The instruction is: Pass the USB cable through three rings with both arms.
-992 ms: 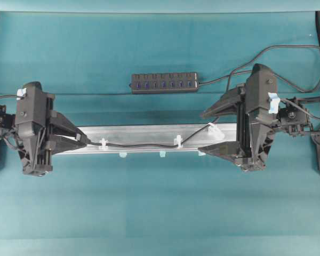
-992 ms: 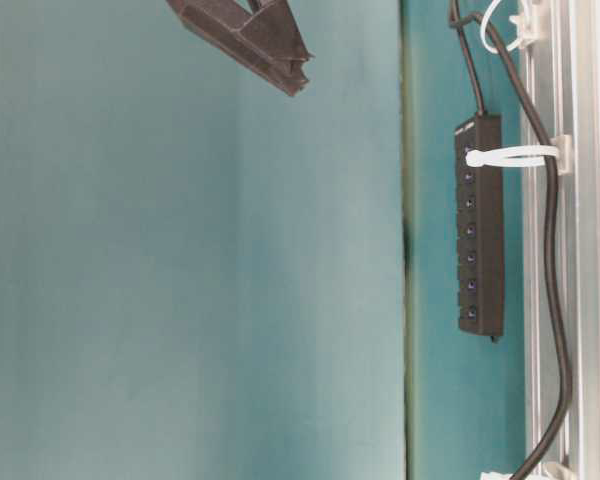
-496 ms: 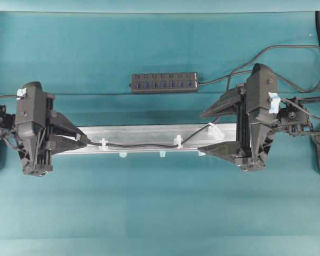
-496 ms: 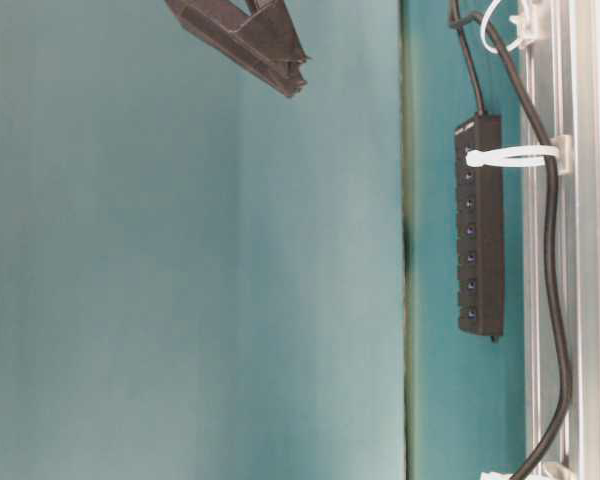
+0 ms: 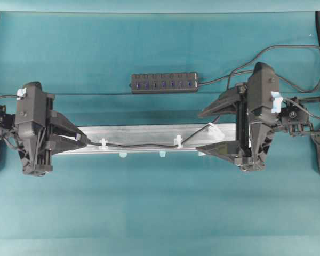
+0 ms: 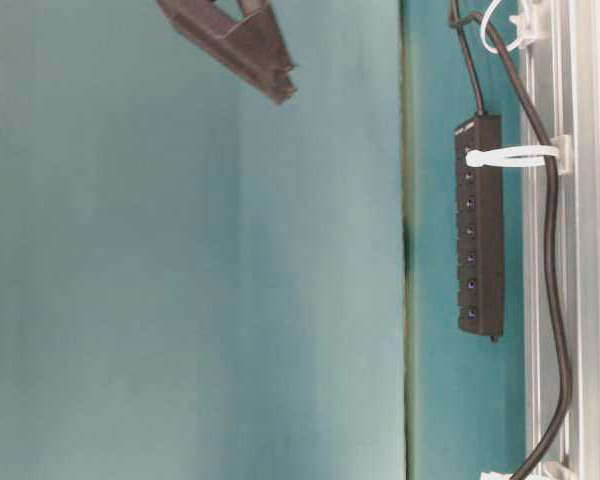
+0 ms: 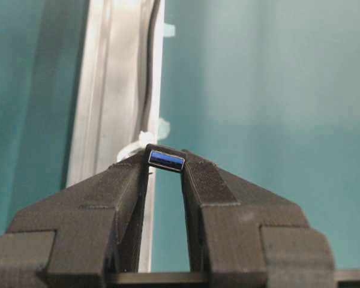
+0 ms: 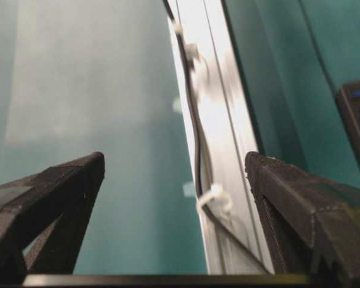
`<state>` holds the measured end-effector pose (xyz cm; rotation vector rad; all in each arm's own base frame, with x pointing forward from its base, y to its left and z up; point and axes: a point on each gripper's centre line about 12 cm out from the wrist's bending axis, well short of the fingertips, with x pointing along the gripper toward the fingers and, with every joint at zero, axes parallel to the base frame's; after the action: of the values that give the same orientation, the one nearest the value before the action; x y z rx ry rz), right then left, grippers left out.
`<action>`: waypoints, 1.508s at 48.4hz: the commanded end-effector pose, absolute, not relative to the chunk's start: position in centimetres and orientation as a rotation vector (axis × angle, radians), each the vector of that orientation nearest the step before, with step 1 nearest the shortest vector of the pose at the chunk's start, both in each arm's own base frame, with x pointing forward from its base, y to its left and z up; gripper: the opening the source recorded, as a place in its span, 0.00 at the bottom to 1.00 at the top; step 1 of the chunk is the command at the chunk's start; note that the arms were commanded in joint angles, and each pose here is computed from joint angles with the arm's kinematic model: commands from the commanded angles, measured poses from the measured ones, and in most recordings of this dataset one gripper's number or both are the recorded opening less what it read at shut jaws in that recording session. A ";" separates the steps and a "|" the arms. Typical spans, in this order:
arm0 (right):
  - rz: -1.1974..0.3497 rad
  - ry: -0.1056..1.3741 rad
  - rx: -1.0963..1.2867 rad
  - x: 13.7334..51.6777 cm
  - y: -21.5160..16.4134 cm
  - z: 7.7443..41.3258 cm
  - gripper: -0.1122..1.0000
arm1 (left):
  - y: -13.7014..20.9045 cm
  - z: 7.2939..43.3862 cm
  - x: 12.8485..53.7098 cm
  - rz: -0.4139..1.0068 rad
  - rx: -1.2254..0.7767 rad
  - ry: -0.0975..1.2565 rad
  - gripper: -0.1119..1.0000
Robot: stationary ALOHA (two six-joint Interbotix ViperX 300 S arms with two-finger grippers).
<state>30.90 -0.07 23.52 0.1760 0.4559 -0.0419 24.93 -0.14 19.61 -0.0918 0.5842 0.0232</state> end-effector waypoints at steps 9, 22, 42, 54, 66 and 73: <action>-0.027 0.379 0.171 31.2 0.0 24.3 0.71 | -0.2 20.7 25.4 0.018 -0.088 0.549 0.29; -0.008 0.285 0.173 31.1 0.1 24.5 0.71 | -0.2 20.7 25.4 0.018 -0.088 0.549 0.29; -0.005 0.269 0.174 31.0 0.2 24.4 0.71 | -0.2 20.7 25.5 0.018 -0.088 0.549 0.29; -0.005 0.270 0.174 31.0 0.2 24.4 0.71 | -0.2 20.7 25.5 0.018 -0.088 0.548 0.29; -0.005 0.272 0.174 31.0 0.2 24.4 0.71 | -0.2 20.7 25.4 0.018 -0.088 0.548 0.29; -0.006 0.275 0.174 31.0 0.1 24.4 0.71 | -0.2 20.7 25.5 0.018 -0.088 0.549 0.29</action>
<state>30.91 0.14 23.96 0.1780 0.2884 -0.0084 24.93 -0.14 19.61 -0.0903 0.5842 0.0228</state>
